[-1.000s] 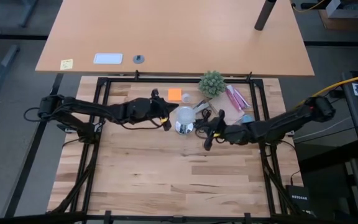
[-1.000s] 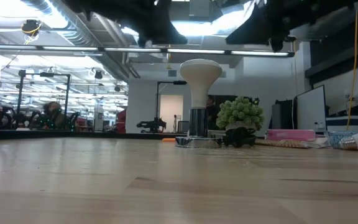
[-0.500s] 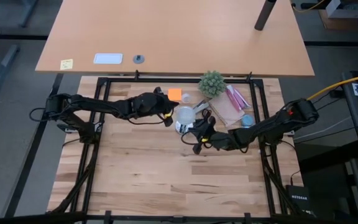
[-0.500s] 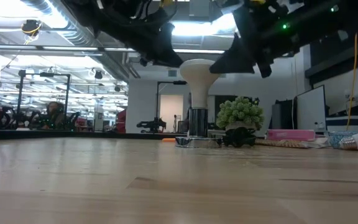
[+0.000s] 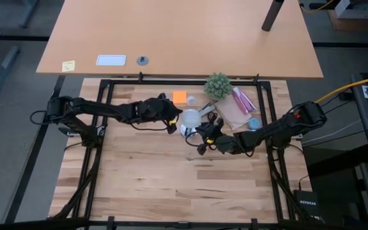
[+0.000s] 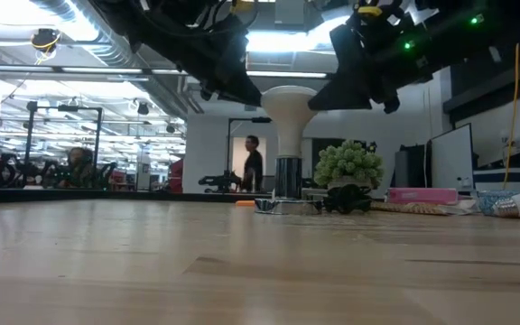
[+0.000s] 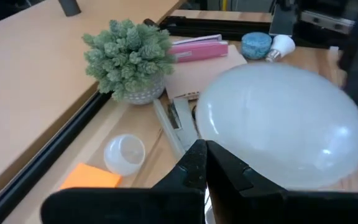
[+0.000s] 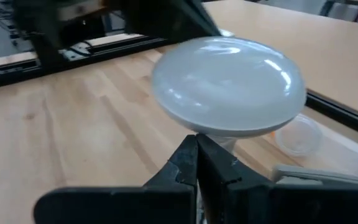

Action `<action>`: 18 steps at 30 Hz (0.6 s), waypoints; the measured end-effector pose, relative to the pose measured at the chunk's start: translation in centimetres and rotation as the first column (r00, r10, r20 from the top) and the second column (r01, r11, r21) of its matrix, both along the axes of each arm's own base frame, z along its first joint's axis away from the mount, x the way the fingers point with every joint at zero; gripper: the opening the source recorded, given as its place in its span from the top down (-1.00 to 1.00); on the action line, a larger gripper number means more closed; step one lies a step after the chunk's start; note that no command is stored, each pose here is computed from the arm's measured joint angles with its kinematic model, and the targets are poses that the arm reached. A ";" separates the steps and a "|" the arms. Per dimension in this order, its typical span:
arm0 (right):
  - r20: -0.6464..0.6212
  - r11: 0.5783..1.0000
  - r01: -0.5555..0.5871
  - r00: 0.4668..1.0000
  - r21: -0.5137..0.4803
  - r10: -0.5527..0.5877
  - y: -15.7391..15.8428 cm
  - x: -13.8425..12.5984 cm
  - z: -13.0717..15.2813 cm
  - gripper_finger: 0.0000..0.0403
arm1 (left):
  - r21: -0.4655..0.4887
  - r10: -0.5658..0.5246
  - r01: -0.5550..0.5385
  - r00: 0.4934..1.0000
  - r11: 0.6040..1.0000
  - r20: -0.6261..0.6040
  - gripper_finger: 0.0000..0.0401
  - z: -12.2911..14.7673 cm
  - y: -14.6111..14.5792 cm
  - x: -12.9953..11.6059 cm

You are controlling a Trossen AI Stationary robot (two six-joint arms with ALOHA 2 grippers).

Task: Screw lightbulb
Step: Remove the lightbulb from the silver lamp

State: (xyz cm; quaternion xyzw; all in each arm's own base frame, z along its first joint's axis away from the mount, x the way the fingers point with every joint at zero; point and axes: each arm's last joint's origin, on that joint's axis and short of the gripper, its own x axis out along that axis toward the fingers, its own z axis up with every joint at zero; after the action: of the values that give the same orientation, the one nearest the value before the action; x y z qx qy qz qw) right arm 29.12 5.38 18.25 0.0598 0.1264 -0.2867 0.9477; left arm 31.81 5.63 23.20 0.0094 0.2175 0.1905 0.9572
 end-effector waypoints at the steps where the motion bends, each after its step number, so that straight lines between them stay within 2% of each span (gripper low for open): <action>1: -0.002 1.000 0.010 1.000 -0.003 -0.010 -0.1 0.0 0.0 0.97 | 0.001 -0.003 0.003 1.000 1.000 -0.001 1.00 0.0 -0.2 0.0; 12: -0.025 0.994 0.110 0.994 -0.023 -0.110 -2.3 0.1 -0.3 0.97 | -0.045 -0.011 0.012 1.000 0.999 0.020 1.00 0.0 -1.9 0.2; 18: -0.013 0.987 0.159 0.987 -0.020 -0.160 -3.7 0.3 -0.2 0.97 | -0.102 -0.086 0.089 0.996 0.991 0.039 1.00 0.0 -3.1 0.4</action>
State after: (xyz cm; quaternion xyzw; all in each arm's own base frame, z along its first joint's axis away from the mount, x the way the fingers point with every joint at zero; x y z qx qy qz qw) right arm 29.41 1.71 18.10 0.0587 0.1253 -0.3632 0.9214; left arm 32.22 2.51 23.22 -0.0340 0.2100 0.1368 0.9675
